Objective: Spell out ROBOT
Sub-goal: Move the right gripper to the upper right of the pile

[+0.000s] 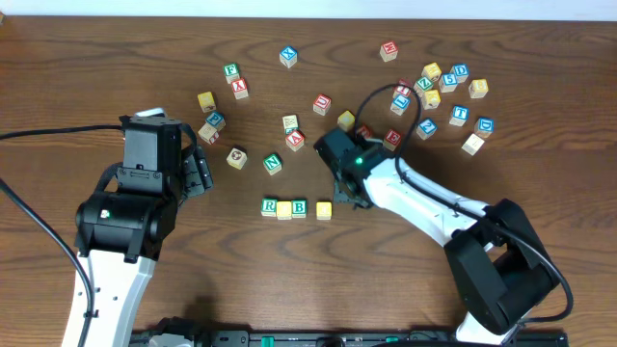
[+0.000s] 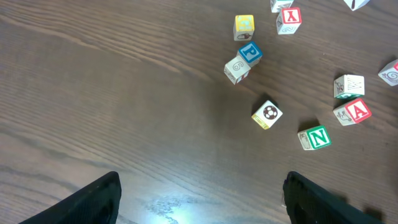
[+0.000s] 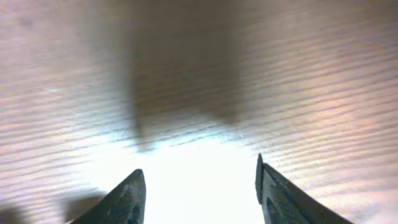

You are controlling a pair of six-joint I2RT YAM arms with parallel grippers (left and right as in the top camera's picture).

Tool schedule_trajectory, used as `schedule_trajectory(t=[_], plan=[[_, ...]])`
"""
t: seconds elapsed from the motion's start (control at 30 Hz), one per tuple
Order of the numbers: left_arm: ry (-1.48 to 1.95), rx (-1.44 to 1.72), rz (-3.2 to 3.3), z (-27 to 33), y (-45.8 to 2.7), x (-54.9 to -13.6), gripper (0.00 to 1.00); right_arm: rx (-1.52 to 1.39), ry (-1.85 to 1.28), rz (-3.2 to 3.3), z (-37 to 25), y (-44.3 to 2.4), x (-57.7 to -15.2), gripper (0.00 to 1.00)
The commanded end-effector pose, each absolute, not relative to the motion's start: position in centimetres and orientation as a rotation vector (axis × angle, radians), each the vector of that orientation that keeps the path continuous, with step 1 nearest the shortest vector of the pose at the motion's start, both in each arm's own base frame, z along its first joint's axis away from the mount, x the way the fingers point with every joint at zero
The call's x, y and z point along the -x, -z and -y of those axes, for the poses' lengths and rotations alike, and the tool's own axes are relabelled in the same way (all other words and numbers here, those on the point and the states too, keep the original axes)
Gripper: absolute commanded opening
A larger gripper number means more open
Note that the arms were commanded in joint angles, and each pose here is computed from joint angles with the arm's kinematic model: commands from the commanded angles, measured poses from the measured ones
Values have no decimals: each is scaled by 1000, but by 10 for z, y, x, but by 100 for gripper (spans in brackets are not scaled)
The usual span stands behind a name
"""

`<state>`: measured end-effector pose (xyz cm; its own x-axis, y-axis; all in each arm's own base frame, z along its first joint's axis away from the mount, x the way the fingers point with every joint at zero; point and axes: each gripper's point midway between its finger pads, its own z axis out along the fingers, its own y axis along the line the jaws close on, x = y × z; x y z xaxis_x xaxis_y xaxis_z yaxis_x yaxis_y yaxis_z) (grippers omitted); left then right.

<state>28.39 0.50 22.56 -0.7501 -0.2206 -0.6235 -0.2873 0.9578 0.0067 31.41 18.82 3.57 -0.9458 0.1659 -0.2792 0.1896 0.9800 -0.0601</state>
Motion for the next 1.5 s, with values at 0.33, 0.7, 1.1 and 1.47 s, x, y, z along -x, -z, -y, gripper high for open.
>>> schedule_trajectory(t=[0.33,0.7,1.1,1.47], plan=[[-159,349,-2424,-9,-234,-286,82,-185,105,-2702,-177,-117,-386,71],[-159,349,-2424,-9,-234,-286,82,-333,110,-2730,-61,-151,-427,81],[-159,349,-2424,-9,-234,-286,82,-457,94,-2727,19,-129,-451,81],[-159,349,-2424,-9,-234,-286,82,-460,135,-2833,26,-47,-467,78]])
